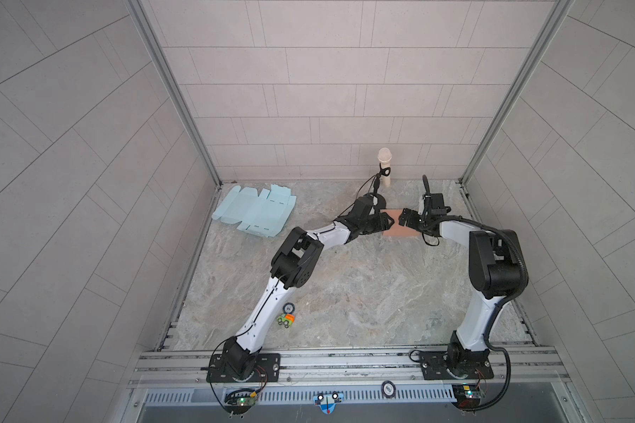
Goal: Fold the paper box
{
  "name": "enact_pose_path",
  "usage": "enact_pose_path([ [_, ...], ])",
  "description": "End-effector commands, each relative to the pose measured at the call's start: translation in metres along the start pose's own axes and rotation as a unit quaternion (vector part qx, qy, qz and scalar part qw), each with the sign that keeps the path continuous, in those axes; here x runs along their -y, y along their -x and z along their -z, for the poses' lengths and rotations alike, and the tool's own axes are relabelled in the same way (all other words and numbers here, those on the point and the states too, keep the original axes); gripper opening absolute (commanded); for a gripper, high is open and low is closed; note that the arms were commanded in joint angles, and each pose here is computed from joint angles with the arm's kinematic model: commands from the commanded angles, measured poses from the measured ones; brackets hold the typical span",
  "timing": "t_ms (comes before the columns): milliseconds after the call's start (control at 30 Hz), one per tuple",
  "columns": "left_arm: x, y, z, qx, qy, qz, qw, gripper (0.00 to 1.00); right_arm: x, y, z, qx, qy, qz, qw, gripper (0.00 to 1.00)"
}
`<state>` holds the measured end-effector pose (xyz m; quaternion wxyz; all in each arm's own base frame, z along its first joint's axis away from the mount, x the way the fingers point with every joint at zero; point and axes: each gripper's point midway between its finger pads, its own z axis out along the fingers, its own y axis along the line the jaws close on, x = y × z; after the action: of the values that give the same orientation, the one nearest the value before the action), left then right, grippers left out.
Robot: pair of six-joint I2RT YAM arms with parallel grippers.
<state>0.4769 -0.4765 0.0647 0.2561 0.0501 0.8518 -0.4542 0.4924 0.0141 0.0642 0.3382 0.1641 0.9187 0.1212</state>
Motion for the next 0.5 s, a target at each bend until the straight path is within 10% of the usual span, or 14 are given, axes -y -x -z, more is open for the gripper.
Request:
enact_pose_path([
  [0, 0.038, -0.022, 0.002, -0.029, -0.050, -0.019, 0.998, 0.73, -0.022, -0.005, 0.010, -0.005, 0.030, -0.001, 1.000, 1.00],
  [467, 0.037, 0.009, 0.055, 0.017, -0.066, -0.011, 0.998, 0.94, -0.020, 0.027, 0.040, 0.039, -0.006, 0.004, 0.999, 0.99],
])
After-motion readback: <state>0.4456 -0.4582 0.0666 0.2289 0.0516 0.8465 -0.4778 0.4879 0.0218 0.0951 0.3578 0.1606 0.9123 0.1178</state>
